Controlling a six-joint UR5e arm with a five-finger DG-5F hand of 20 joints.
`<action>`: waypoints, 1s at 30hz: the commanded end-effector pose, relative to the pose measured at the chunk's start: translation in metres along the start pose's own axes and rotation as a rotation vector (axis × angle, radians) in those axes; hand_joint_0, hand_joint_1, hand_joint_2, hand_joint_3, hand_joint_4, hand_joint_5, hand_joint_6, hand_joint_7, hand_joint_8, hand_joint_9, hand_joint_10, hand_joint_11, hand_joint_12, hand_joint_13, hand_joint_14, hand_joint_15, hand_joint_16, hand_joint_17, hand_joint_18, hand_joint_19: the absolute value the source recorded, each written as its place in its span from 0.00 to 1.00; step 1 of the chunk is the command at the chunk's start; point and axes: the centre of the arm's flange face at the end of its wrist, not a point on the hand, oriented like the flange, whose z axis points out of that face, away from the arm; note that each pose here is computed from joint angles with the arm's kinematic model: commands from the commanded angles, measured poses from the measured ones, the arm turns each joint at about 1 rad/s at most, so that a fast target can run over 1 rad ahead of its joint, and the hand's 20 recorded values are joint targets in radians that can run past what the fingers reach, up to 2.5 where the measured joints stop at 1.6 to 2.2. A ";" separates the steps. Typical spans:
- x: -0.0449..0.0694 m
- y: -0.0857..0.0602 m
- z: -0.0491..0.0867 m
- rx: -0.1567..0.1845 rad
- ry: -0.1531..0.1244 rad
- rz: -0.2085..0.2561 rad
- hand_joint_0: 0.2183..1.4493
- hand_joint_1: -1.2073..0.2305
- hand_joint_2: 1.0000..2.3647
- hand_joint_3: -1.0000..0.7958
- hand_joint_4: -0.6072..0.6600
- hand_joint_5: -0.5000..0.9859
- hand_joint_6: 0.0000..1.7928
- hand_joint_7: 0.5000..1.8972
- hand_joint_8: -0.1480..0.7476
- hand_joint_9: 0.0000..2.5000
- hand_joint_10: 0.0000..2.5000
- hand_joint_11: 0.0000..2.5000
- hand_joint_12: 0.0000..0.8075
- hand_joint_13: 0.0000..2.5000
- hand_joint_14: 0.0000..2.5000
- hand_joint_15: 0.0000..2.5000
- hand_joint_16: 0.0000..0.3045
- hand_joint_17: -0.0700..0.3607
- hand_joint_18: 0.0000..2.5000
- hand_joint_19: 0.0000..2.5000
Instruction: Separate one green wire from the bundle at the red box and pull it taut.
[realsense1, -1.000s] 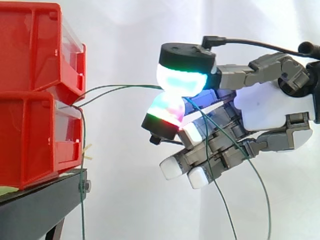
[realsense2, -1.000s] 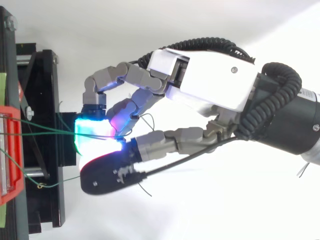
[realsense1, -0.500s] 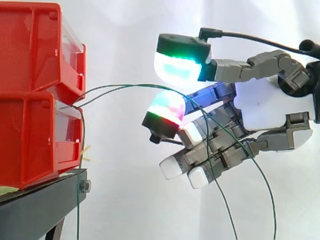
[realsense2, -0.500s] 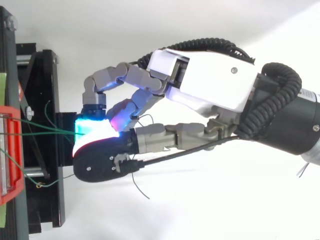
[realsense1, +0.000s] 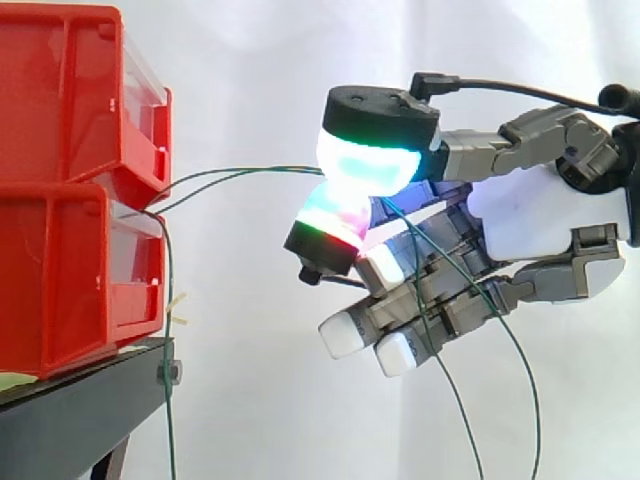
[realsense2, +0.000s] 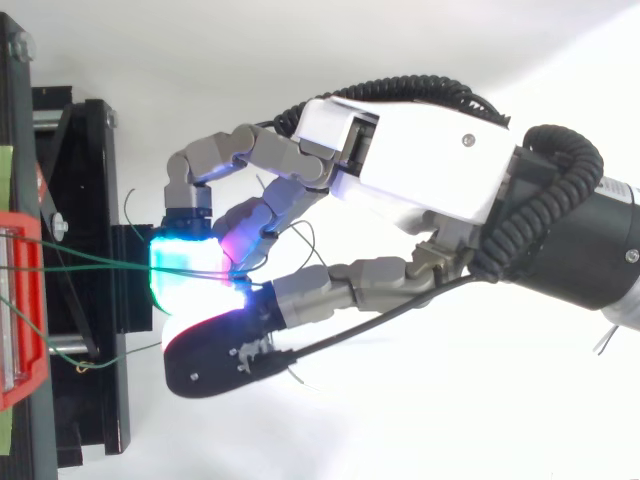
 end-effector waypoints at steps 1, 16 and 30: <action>0.000 0.000 0.000 -0.001 -0.001 0.001 0.29 0.33 0.00 0.28 0.65 0.19 0.46 0.55 0.57 0.38 0.01 0.29 0.49 0.35 0.01 0.18 0.19 0.47 0.31 0.21; 0.000 0.000 0.000 -0.001 0.000 0.001 0.33 0.42 0.01 0.41 0.63 0.23 0.40 0.64 0.59 0.41 0.01 0.29 0.50 0.36 0.01 0.18 0.19 0.47 0.31 0.22; -0.001 0.000 0.000 -0.001 -0.001 -0.001 0.29 0.56 0.00 0.28 0.64 0.22 0.40 0.60 0.59 0.41 0.01 0.29 0.51 0.36 0.01 0.18 0.20 0.48 0.31 0.22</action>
